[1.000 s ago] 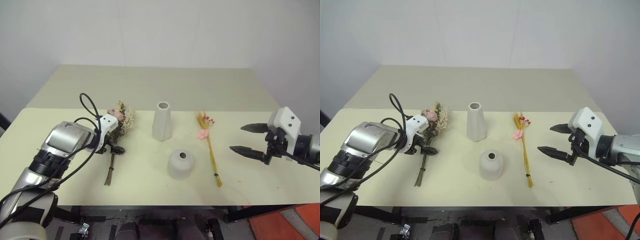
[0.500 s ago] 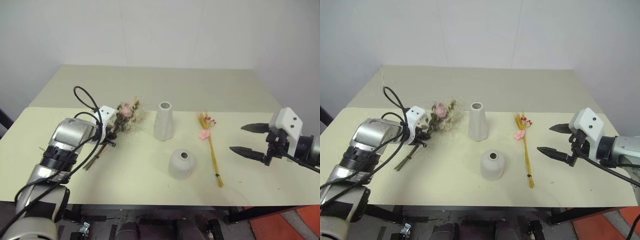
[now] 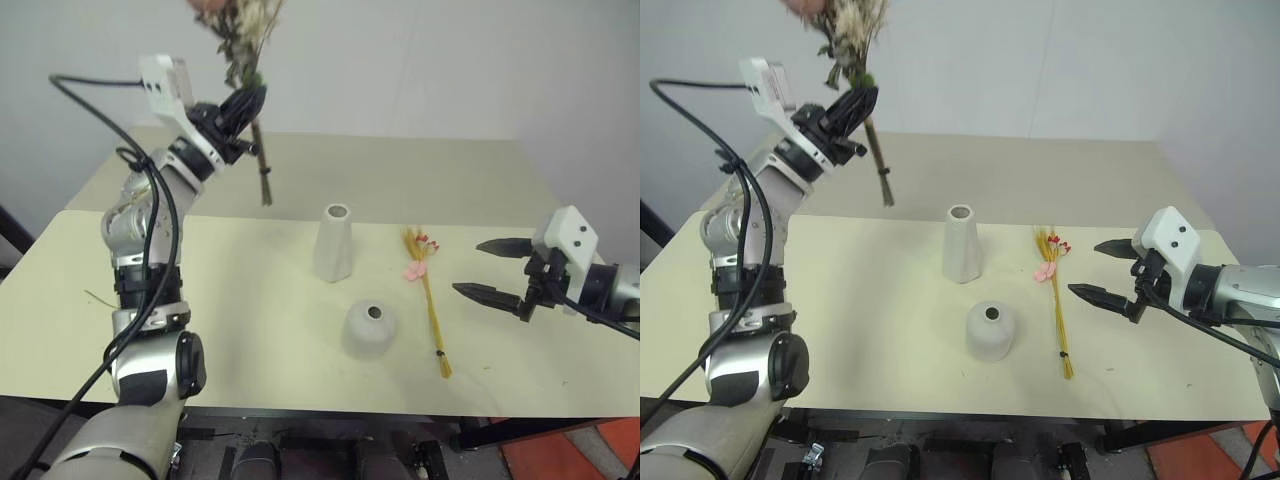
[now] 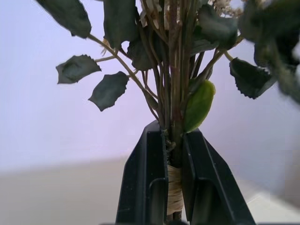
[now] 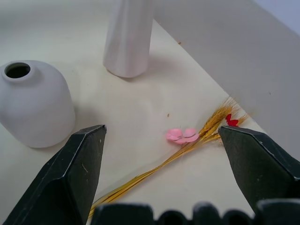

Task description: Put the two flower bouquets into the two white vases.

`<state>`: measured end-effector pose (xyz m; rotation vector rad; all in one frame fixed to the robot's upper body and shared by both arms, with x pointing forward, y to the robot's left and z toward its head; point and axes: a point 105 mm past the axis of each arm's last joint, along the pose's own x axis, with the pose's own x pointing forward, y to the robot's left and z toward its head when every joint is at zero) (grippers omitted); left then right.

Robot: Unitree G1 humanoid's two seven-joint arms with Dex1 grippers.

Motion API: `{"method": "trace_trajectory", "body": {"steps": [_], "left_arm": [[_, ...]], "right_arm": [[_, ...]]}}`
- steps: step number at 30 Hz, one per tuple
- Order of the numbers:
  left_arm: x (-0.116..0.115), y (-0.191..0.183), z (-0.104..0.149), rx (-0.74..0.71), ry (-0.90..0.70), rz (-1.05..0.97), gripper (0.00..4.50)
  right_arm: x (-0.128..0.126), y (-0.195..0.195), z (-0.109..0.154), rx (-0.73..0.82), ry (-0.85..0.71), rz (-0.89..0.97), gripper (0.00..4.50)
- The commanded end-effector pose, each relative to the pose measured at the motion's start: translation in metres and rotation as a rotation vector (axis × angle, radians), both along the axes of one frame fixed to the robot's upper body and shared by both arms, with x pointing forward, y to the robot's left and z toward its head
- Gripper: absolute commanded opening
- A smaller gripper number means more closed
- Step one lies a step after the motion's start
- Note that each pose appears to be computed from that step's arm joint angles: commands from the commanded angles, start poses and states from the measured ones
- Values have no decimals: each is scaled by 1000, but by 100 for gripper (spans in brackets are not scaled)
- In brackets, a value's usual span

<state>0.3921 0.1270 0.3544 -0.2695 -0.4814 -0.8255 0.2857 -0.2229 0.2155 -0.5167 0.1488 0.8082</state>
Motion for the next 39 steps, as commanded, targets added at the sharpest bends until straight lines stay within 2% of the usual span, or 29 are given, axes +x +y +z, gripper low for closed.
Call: {"method": "trace_trajectory", "body": {"steps": [1, 6, 12, 25, 33, 39], "left_arm": [[-10, -31, 17, 19, -104, -180, 11], [-10, -56, 18, 61, -143, -314, 11], [-6, -73, 12, 84, -158, -367, 11], [10, -85, -13, 128, -102, -335, 11], [14, -89, -20, 133, -92, -327, 11], [16, -89, -31, 149, -77, -326, 11]], "right_arm": [[-2, 1, 11, 0, -51, -2, 450], [-7, 1, 11, 4, -61, -12, 450], [-11, 1, 14, 19, -84, -43, 450], [-18, -1, 16, 16, -89, -67, 450], [-21, -2, 16, 17, -90, -80, 450], [-20, 1, 29, 120, -120, -92, 450]]}}
